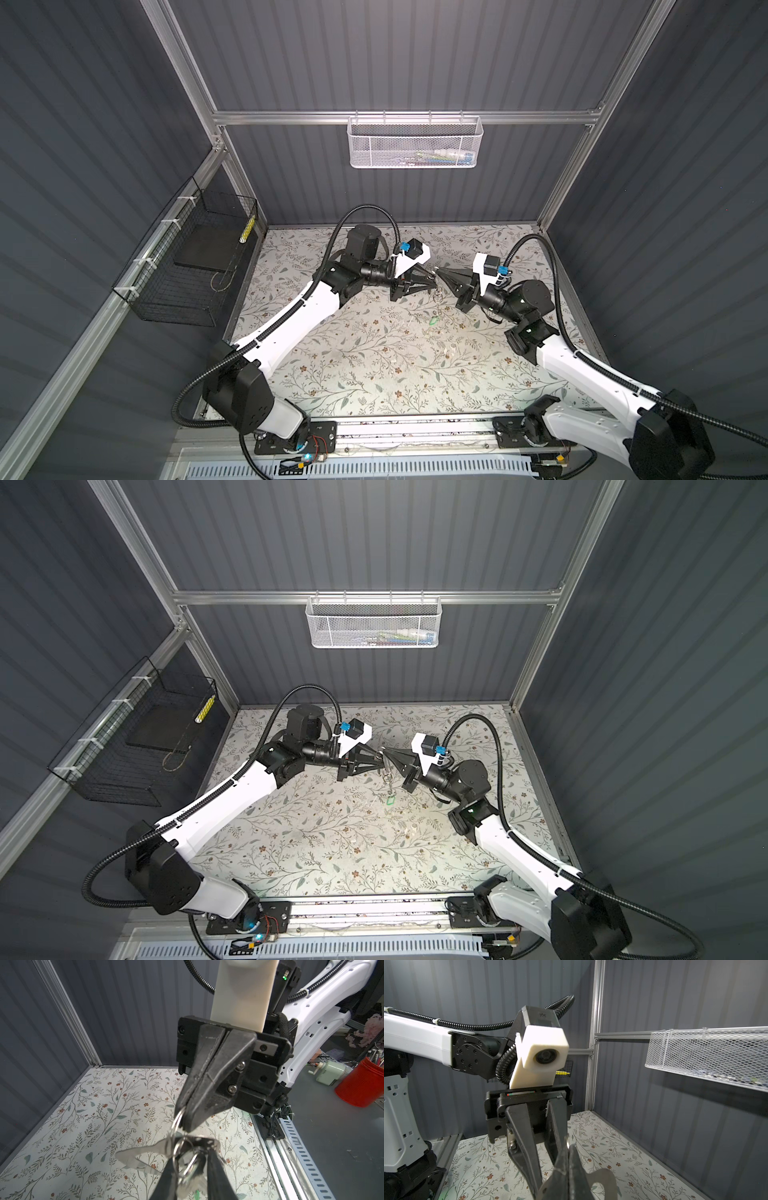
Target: Put the keys on the keyring
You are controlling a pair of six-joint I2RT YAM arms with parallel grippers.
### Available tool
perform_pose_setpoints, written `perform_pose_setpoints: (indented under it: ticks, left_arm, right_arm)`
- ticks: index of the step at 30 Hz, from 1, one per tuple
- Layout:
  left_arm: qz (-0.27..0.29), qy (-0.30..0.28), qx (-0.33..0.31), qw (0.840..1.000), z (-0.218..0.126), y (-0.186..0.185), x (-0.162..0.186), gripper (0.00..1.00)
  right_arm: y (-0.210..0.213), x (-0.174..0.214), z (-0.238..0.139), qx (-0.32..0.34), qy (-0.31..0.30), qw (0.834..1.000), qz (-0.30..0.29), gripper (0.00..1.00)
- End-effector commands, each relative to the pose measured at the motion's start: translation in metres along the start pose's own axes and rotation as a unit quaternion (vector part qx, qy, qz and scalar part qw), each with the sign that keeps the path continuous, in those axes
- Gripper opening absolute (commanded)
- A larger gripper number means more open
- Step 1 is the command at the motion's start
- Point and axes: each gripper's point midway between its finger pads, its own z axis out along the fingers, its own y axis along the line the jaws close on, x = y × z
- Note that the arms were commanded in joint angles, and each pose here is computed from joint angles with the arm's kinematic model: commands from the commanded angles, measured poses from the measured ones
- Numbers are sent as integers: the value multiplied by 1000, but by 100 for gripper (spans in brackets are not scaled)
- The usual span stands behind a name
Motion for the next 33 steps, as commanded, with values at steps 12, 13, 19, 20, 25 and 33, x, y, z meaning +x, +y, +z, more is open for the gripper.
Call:
perform_pose_setpoints:
  ticks: [12, 13, 19, 20, 25, 33]
  left_arm:
    - [-19, -12, 77, 997, 10, -14, -9, 0]
    - [-21, -13, 80, 996, 11, -14, -9, 0]
    - [-23, -7, 66, 998, 10, -9, -8, 26]
    - [-19, -3, 51, 999, 8, -7, -7, 31]
    - [12, 31, -46, 998, -9, 7, 2, 48]
    - [60, 66, -130, 988, -37, 14, 0, 51]
  right_arm:
    - [3, -29, 2, -9, -44, 999, -21, 0]
    - [4, -29, 2, -9, -44, 999, -21, 0]
    - [7, -28, 1, -17, -43, 999, -23, 0]
    - [7, -28, 0, -15, -42, 999, -25, 0]
    - [8, -25, -5, -13, -38, 999, -30, 0]
    - [11, -28, -5, -25, -40, 998, -28, 0]
